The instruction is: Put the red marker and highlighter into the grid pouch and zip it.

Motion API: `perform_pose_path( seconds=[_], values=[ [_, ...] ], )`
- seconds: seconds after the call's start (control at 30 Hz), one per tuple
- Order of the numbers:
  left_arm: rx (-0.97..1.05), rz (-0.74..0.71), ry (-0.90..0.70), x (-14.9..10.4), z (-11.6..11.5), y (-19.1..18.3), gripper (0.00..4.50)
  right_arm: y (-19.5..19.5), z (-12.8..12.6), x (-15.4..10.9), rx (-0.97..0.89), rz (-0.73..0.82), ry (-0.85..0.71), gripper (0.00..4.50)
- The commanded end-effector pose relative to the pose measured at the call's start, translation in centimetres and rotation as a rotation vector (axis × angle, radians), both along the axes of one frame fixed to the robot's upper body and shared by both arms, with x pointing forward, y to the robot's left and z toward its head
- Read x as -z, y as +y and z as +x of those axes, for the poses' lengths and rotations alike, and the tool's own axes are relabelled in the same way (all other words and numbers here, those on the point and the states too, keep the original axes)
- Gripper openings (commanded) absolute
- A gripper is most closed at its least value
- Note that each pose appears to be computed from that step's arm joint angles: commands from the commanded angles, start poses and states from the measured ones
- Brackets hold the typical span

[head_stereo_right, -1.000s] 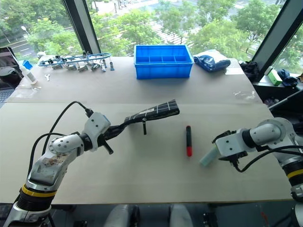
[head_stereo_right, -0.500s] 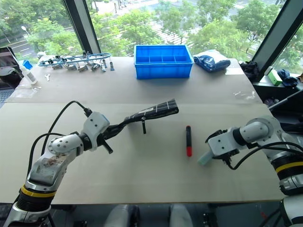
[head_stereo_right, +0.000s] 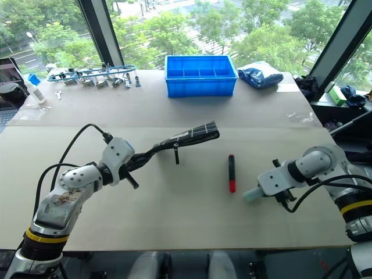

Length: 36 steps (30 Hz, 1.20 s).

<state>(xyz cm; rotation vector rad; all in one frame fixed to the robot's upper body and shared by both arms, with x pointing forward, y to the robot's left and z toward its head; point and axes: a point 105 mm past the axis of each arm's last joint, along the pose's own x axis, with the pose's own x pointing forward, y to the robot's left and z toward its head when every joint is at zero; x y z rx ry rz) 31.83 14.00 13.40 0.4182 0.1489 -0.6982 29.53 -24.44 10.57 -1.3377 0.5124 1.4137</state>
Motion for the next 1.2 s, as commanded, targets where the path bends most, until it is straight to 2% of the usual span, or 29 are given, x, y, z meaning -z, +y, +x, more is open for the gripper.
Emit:
perform_pose_path(
  seconds=[0.03, 0.1, 0.17, 0.3, 0.37, 0.57, 0.67, 0.73, 0.83, 0.97, 1.2],
  values=[
    [0.005, -0.018, -0.052, -1.4, 0.1, -0.2, 0.00, 2.0, 0.5, -3.5, 0.223, 0.324, 0.010, 0.99],
    [0.007, -0.018, -0.050, -1.4, 0.1, -0.3, 0.00, 4.1, -1.0, -5.8, 0.282, 0.549, 0.123, 0.99],
    [0.011, -0.017, -0.048, -1.3, 0.1, -0.3, 0.00, 5.7, -2.5, -7.6, 0.295, 0.676, 0.226, 0.99],
    [0.023, -0.015, -0.046, -1.3, 0.2, -0.5, 0.00, 7.3, -3.9, -9.6, 0.306, 0.755, 0.287, 0.99],
    [0.033, -0.012, -0.046, -1.3, 0.3, -0.7, 0.00, 8.3, -3.1, -10.1, 0.318, 0.749, 0.224, 0.99],
    [0.046, -0.009, -0.049, -1.3, 0.4, -0.9, 0.00, 11.1, -0.2, -11.1, 0.365, 0.628, -0.032, 0.99],
    [0.060, 0.003, -0.048, -1.2, 0.4, -1.1, 0.00, 10.8, 1.7, -12.3, 0.297, 0.457, -0.328, 0.99],
    [0.063, 0.041, -0.045, -1.0, 0.4, -1.0, 0.00, 9.8, 1.8, -12.4, 0.204, 0.279, -0.468, 0.99],
    [0.053, 0.131, -0.064, -0.8, 0.9, -0.4, 0.00, 8.9, 1.0, -12.0, 0.124, 0.149, -0.480, 0.99],
    [0.076, 0.233, -0.079, -0.8, 1.2, 0.0, 0.00, 9.4, 0.0, -11.4, 0.080, 0.137, -0.430, 0.99],
    [0.123, 0.249, -0.076, -1.3, 0.7, -1.0, 0.00, 10.5, -0.8, -9.2, 0.084, 0.162, -0.372, 0.99]
  ],
)
